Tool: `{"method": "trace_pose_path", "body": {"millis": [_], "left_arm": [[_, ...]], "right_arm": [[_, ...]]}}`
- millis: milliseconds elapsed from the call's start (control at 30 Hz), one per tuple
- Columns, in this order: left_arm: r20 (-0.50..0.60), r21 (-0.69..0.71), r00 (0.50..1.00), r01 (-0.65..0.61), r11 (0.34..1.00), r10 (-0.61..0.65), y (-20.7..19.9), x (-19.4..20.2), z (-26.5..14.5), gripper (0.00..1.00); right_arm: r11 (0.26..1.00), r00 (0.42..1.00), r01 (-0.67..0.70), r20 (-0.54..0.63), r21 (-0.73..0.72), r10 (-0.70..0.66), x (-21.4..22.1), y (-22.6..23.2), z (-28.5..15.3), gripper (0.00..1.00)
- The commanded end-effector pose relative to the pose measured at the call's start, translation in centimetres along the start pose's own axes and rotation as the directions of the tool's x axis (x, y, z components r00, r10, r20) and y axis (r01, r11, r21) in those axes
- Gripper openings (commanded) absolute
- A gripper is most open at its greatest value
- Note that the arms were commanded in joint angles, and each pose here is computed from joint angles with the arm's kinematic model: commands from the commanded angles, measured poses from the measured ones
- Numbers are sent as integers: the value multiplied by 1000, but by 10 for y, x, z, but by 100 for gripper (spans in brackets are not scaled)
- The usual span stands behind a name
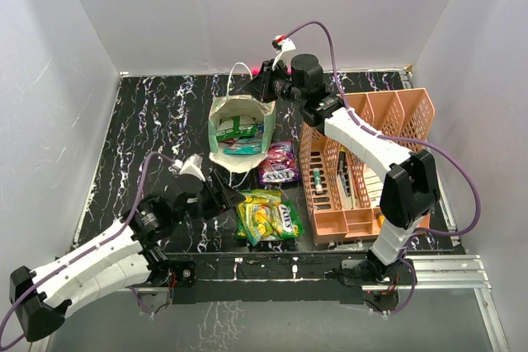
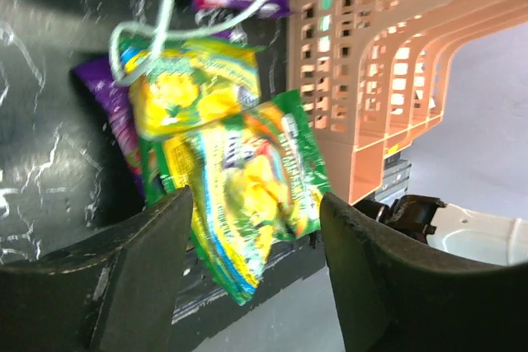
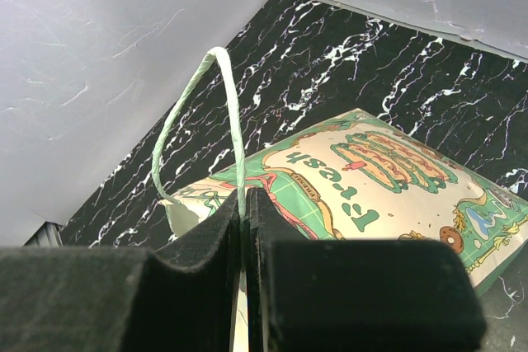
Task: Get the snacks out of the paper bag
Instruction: Take out the snack from the paper bag.
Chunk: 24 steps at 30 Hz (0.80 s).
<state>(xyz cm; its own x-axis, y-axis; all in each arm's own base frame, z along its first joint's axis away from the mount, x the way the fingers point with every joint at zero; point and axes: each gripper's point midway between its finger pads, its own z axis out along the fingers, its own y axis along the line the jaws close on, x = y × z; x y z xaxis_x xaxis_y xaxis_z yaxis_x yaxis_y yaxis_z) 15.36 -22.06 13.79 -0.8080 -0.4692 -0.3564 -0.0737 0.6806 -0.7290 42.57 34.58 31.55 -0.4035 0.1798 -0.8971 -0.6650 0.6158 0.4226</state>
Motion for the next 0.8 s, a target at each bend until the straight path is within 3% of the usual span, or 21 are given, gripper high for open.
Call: {"method": "trace_pose_path", "body": {"millis": [0, 100, 233, 333, 400, 467, 533, 600, 700, 767], "left_arm": [[108, 47, 972, -215, 975, 209, -37, -34, -25, 64], [169, 66, 903, -411, 909, 396, -65, -53, -31, 68], [253, -13, 742, -638, 770, 620, -96, -87, -26, 70], [267, -93, 538, -811, 577, 799, -111, -107, -6, 68], [258, -113, 348, -916, 386, 901, -114, -108, 15, 60], [310, -147, 169, -964, 223, 936, -121, -114, 29, 55], [340, -179, 46, -977, 112, 939, -120, -120, 41, 52], [347, -204, -18, -977, 57, 938, -113, -133, 54, 50], [354, -247, -46, -968, 46, 934, -104, -155, 67, 41], [328, -273, -94, -962, -1, 940, -98, -163, 77, 39]], "right_arm": [[998, 994, 46, 103, -44, -41, -38, 20, -11, 7], [998, 993, 45, 110, -48, -39, -41, 22, -12, 7], [997, 993, 33, 112, -65, -25, -44, 27, -11, 7], [997, 993, 26, 114, -69, -18, -46, 27, -10, 7], [997, 993, 23, 118, -72, -14, -48, 29, -10, 7], [997, 992, 21, 122, -75, -11, -52, 30, -11, 7], [997, 992, 22, 125, -78, -13, -55, 32, -11, 7], [997, 991, 25, 134, -79, -14, -59, 34, -12, 7], [996, 990, 26, 138, -82, -14, -61, 36, -13, 7], [996, 990, 28, 141, -79, -17, -63, 35, -14, 7]]}}
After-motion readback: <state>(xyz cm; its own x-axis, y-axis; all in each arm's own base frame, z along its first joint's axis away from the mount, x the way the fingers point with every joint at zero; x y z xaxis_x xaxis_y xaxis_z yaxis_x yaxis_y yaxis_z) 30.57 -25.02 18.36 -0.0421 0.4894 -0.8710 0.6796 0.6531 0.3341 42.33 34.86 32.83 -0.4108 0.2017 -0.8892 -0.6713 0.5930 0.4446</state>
